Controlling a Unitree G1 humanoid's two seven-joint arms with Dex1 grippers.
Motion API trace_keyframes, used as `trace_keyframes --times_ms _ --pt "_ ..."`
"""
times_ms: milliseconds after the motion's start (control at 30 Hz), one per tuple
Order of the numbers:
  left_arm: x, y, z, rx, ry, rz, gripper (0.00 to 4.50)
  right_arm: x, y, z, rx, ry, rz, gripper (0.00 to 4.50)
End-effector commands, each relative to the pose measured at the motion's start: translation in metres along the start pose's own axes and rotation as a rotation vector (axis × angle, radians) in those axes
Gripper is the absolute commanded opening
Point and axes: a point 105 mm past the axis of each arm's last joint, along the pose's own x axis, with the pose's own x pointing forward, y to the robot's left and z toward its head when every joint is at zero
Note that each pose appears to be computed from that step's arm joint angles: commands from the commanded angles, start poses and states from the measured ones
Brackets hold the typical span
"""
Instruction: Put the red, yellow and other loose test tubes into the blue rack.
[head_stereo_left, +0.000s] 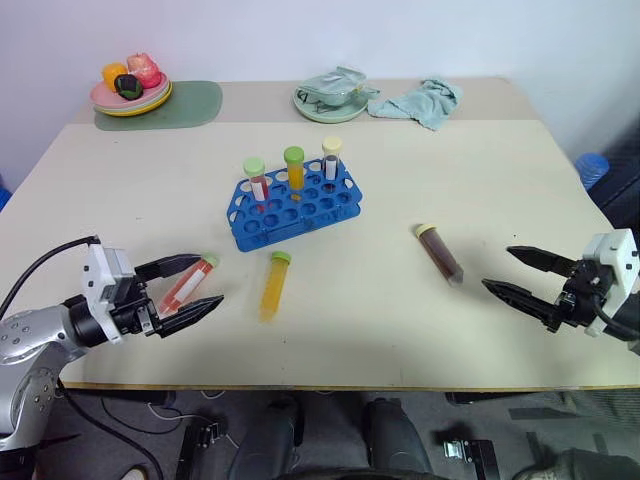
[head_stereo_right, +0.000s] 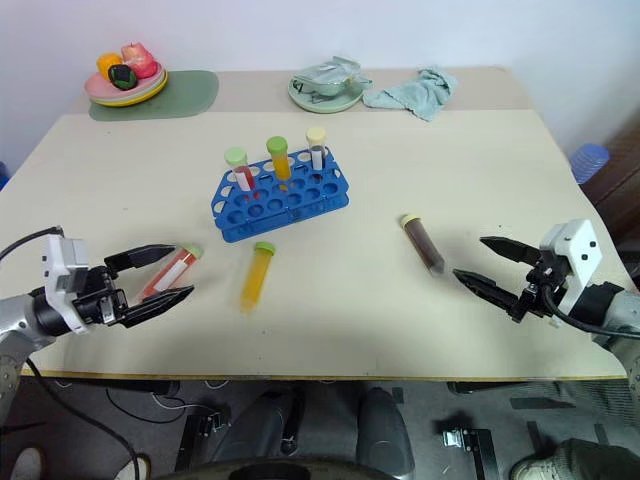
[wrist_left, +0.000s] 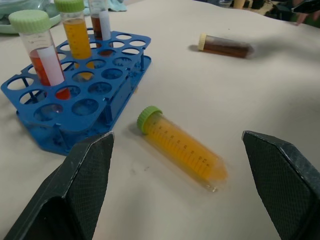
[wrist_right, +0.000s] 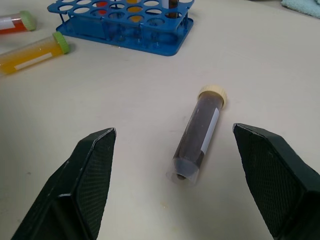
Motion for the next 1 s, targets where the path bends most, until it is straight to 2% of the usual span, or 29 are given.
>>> trace_keyframes --times_ms 33,333,567,667,800,933,1000 --pt "-0.001 -0.001 0.009 0.043 -0.003 -0.011 4.19 -0.001 -0.001 0.012 -0.035 -0.031 -0.007 3.83" --pt "0.011 -0.003 0.016 0.06 -0.032 -0.021 4.19 0.007 -0.004 0.01 -0.017 -0.015 -0.031 3.83" --pt "0.017 -0.006 0.018 0.052 -0.045 -0.04 4.19 0.024 -0.002 0.014 -0.006 -0.018 -0.049 3.83" --pt "0.025 -0.009 0.02 0.051 -0.059 -0.054 4.19 0.035 -0.003 0.016 0.072 0.045 -0.058 3.83" --pt "0.041 -0.013 0.021 0.05 -0.09 -0.088 4.19 0.046 -0.015 0.017 0.094 0.24 -0.136 3.83" --pt "0.054 -0.019 0.026 0.041 -0.123 -0.14 4.19 0.065 -0.008 0.03 0.197 0.339 0.017 3.83" --pt "0.06 -0.019 0.028 0.042 -0.14 -0.152 4.19 0.073 -0.016 0.033 0.237 0.394 -0.003 3.83"
